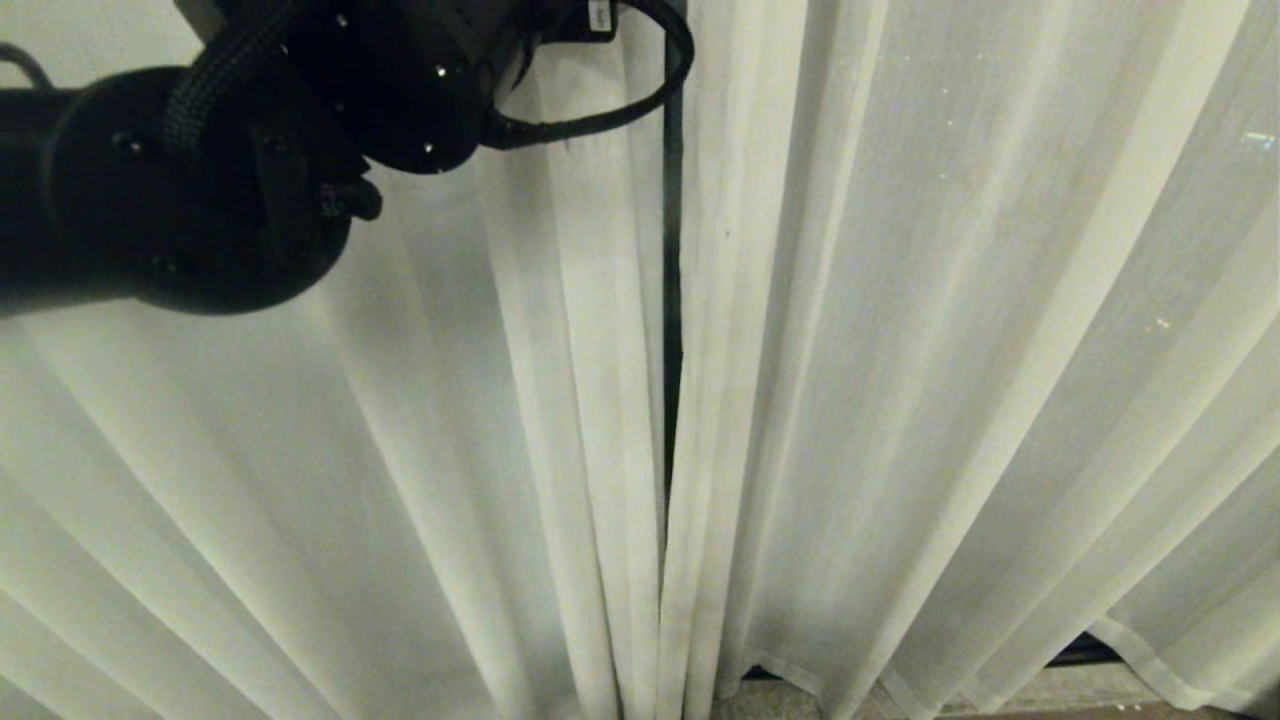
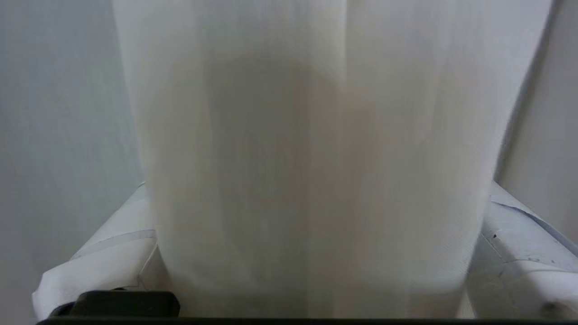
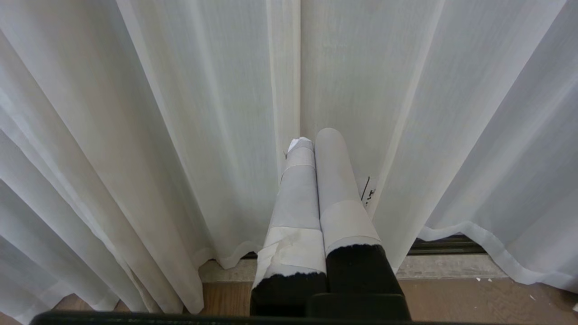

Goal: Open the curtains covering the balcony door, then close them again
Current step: Pull the outer curtains open on both sides, then pull the inner curtains open on both sides

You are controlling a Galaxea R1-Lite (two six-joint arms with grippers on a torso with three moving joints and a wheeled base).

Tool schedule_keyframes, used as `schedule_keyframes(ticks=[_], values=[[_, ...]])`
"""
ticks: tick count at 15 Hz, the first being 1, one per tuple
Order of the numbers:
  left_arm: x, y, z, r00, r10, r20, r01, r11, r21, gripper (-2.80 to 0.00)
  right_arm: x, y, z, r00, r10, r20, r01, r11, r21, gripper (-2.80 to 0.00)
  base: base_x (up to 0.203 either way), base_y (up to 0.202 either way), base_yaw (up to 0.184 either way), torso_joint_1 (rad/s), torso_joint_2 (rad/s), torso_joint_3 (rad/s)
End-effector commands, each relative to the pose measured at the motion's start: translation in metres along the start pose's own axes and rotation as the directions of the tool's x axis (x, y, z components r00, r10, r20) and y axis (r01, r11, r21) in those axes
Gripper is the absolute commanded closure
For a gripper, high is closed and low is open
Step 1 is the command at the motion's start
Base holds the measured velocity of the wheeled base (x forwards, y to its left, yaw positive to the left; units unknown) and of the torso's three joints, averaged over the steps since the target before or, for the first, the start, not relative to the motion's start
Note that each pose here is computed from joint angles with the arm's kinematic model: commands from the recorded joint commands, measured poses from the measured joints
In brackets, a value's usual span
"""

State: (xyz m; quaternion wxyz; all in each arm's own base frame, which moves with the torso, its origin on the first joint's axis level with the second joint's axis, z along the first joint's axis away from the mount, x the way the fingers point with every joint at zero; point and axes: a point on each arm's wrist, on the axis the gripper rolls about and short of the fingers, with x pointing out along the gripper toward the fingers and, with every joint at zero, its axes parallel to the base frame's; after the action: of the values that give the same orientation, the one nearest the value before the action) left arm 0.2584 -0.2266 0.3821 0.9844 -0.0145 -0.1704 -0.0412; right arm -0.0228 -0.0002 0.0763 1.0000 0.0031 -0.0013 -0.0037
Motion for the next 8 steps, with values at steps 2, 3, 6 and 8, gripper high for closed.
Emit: schedule_keyframes(ticks=[2, 3, 6, 8], values=[[0.0, -0.001, 0.0, 1.0, 0.003, 0.0, -0.003, 1.0, 0.012, 0.0, 0.0, 0.0, 0.0, 1.0, 0.0, 0.001, 0.0, 1.0, 0.0, 0.0, 0.0, 0.0, 0.0, 0.0, 0.0, 0.0], [0.0, 0.0, 0.001, 1.0, 0.004, 0.002, -0.004, 1.0, 0.021, 0.0, 0.0, 0.0, 0.0, 1.0, 0.0, 0.001, 0.0, 1.0, 0.0, 0.0, 0.0, 0.0, 0.0, 0.0, 0.0, 0.0], [-0.004, 0.003, 0.007, 1.0, 0.003, 0.012, -0.003, 1.0, 0.02, 0.0, 0.0, 0.0, 0.0, 1.0, 0.0, 0.001, 0.0, 1.0, 0.0, 0.0, 0.0, 0.0, 0.0, 0.0, 0.0, 0.0], [-0.008, 0.005, 0.012, 1.0, 0.004, 0.018, -0.004, 1.0, 0.014, 0.0, 0.0, 0.0, 0.0, 1.0, 0.0, 0.001, 0.0, 1.0, 0.0, 0.0, 0.0, 0.0, 0.0, 0.0, 0.0, 0.0]])
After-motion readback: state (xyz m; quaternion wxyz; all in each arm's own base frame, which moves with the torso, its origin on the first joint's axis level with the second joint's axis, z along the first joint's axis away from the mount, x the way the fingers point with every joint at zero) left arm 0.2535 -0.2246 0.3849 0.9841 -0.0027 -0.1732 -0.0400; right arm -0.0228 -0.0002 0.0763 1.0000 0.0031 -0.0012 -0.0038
